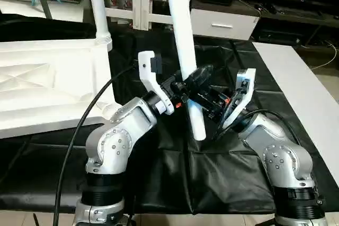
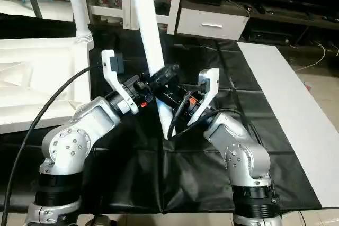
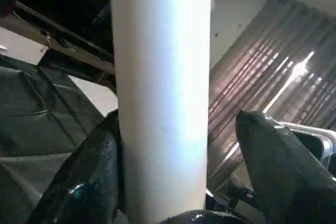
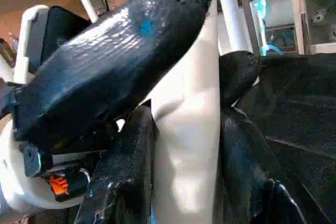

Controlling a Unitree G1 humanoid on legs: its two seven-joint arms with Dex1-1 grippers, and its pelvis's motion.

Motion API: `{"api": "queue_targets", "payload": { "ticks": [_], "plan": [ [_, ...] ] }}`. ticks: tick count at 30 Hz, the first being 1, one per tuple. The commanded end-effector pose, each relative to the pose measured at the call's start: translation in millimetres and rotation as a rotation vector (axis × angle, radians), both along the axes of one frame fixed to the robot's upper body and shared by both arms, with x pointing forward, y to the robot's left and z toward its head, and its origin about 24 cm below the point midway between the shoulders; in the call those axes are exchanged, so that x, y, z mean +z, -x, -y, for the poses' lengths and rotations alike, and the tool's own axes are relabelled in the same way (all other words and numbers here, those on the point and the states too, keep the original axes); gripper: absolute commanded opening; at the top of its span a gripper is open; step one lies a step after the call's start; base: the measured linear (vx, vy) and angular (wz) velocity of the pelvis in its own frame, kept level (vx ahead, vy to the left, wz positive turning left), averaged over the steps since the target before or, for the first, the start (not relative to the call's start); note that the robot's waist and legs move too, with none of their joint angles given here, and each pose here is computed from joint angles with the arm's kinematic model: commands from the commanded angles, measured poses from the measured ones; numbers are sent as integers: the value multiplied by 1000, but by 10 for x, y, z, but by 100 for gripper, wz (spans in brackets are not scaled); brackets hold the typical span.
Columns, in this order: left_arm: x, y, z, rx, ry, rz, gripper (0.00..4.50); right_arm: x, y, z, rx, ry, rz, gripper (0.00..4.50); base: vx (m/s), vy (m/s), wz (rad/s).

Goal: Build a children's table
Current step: Insert table leg to table base

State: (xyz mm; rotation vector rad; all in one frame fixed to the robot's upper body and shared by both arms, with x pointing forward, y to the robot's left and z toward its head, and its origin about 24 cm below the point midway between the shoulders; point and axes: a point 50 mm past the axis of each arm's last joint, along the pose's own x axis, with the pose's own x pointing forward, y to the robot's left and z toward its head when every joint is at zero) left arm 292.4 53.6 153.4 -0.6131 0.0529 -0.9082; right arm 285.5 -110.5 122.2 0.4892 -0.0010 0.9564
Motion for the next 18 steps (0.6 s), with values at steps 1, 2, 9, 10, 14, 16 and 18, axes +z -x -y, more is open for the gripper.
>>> {"api": "queue_targets", "payload": {
  "ticks": [1, 2, 9, 10, 14, 16, 18],
  "plan": [
    [9, 13, 84, -22, -22, 7, 369, 99, 21, -20, 9, -6, 39, 137, 0, 0, 0],
    [6, -4, 67, -5, -21, 2, 369, 100, 24, -20, 8, -5, 39, 137, 0, 0, 0],
    [40, -57, -2, 44, 25, -6, 328, 86, 41, -27, 8, 9, 35, 137, 0, 0, 0],
    [42, -58, -4, 46, 26, -4, 314, 85, 45, -29, 7, 9, 33, 137, 0, 0, 0],
    [40, -75, -14, 70, 25, -4, 269, 82, 51, -31, 7, 10, 31, 137, 0, 0, 0],
    [39, -88, -21, 83, 27, -5, 259, 80, 51, -31, 5, 12, 30, 137, 0, 0, 0],
    [40, -100, -29, 96, 31, -8, 235, 80, 51, -30, 4, 10, 28, 137, 0, 0, 0]
  ]
}}
